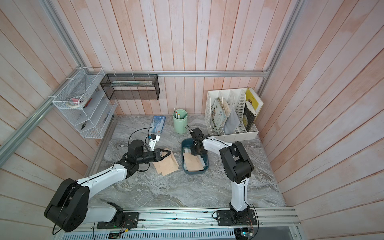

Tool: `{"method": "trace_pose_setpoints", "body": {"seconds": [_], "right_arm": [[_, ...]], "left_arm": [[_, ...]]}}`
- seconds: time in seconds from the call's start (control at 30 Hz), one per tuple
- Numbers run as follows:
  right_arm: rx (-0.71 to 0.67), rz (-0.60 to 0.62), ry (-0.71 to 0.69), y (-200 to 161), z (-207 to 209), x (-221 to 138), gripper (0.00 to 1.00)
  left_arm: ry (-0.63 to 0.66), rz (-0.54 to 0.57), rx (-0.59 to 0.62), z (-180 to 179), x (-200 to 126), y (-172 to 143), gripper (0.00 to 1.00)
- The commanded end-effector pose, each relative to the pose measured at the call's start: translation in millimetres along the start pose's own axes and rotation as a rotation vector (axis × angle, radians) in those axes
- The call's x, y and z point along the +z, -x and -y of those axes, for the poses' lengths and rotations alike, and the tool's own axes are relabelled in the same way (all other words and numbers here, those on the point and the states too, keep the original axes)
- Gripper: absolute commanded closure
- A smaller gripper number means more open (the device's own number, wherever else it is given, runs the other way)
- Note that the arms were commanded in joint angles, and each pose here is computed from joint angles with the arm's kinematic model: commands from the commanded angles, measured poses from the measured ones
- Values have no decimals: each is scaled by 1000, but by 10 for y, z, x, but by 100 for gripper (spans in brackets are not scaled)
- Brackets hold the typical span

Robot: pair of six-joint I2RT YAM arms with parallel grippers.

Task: Take out the stationery paper from the storage box
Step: Pick up the stationery paper from the storage box.

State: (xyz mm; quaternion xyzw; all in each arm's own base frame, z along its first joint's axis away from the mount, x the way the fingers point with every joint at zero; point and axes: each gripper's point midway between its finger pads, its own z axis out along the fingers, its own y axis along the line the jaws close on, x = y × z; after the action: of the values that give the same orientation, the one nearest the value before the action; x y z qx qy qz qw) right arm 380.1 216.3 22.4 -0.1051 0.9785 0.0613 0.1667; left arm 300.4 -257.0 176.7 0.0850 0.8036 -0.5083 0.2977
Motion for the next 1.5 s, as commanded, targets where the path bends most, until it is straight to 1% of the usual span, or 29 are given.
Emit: {"method": "trace_pose_setpoints", "body": {"seconds": [0.0, 0.07, 0.17, 0.27, 0.4, 0.67, 0.87, 0.93, 1.13, 1.23, 1.37, 1.47], "right_arm": [[3, -173, -74, -493, 171, 154, 57], [7, -155, -71, -445, 164, 92, 53], [1, -141, -54, -391, 102, 17, 52], [-27, -165, -75, -424, 63, 2, 51], [-65, -208, -115, -534, 21, 32, 51], [-72, -265, -135, -754, 2, 115, 51], [-69, -326, -172, -954, 89, 194, 55], [-70, -351, -178, -1050, 112, 233, 57], [-60, -405, -177, -1306, 163, 308, 69], [-55, -410, -188, -1358, 194, 310, 78], [-51, -365, -219, -1238, 228, 222, 90], [-49, -303, -235, -1019, 211, 60, 94]], "left_arm": [[15, 5, 3, -55, -16, -23, 100], [13, 7, 3, -53, -15, -15, 100], [8, 8, 6, -39, -6, -3, 100], [6, 7, 3, -43, -1, -7, 100], [6, 8, -2, -58, -1, -18, 100], [5, 5, -3, -68, 6, -31, 100], [6, -2, -6, -88, 25, -43, 100], [8, -4, -9, -100, 24, -54, 100], [14, -6, -13, -123, 11, -89, 100], [18, -7, -16, -136, 5, -105, 100], [17, -8, -14, -130, 3, -107, 100], [16, -5, -13, -122, 0, -94, 100]]}}
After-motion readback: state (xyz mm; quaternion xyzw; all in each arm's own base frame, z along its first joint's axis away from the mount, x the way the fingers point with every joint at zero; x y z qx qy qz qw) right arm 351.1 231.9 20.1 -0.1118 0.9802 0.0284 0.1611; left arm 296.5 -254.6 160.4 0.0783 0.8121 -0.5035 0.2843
